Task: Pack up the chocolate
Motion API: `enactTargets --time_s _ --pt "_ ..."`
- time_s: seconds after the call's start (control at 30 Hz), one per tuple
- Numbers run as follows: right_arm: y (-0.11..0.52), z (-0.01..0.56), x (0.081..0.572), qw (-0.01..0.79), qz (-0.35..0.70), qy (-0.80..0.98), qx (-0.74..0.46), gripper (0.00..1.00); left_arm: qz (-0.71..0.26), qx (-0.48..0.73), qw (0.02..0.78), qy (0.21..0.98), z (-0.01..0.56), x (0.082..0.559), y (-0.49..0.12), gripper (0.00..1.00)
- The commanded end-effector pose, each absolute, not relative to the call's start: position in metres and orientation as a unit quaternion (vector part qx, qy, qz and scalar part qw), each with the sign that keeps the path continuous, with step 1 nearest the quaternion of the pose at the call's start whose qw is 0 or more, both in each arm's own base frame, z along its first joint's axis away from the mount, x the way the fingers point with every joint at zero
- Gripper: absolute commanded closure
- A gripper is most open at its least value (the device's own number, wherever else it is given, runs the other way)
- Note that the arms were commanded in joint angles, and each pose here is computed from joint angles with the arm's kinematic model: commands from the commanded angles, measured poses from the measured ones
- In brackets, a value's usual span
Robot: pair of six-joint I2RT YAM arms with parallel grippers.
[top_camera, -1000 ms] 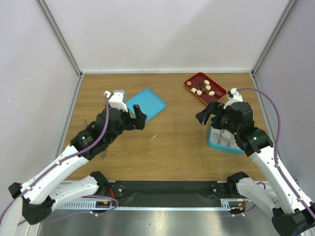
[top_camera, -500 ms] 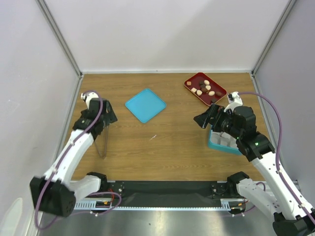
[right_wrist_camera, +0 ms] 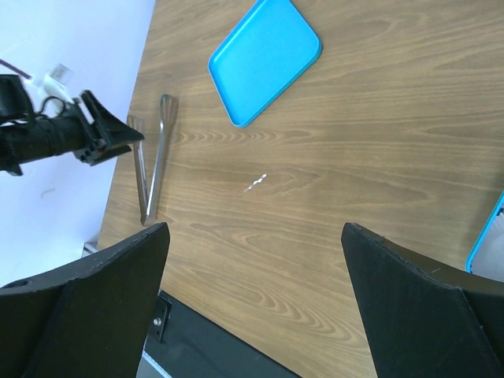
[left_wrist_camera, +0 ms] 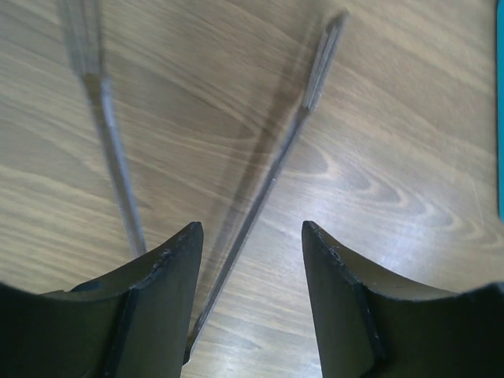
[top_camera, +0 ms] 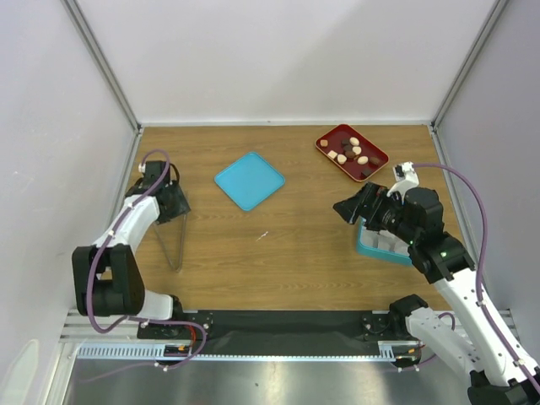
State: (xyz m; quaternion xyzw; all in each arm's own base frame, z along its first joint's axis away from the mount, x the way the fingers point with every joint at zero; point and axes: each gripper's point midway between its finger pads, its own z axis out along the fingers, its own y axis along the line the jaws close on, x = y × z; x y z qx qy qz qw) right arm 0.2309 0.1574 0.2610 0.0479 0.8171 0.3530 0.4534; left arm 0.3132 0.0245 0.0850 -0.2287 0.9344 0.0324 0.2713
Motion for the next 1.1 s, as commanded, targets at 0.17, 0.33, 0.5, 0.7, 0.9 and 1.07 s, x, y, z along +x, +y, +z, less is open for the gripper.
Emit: enactTargets --time_s 0.17,0.33,0.5,0.7,0.9,1.07 --pt "0.155 0.270 0.227 0.467 0.359 0.807 0.043 0.00 0.034 -0.202 0.220 0.954 0.056 0.307 0.020 0.41" --pt "0.153 0.267 0.227 0.465 0.354 0.810 0.046 0.01 0.015 -0.193 0.205 0.960 0.044 0.309 0.008 0.48" --pt "0.151 0.265 0.228 0.464 0.347 0.814 0.048 0.01 0.021 -0.166 0.171 0.971 0.032 0.303 -0.003 0.67" --pt "0.150 0.266 0.229 0.466 0.344 0.814 0.049 0.01 0.024 -0.090 0.190 0.977 0.061 0.306 -0.050 0.91" --pt "0.154 0.262 0.227 0.460 0.349 0.816 0.033 0.01 0.016 0.024 0.222 0.975 0.112 0.287 -0.127 1.00" --pt "0.185 0.269 0.211 0.447 0.441 0.778 -0.032 0.02 -0.246 0.064 0.308 0.917 0.198 0.274 -0.227 1.00"
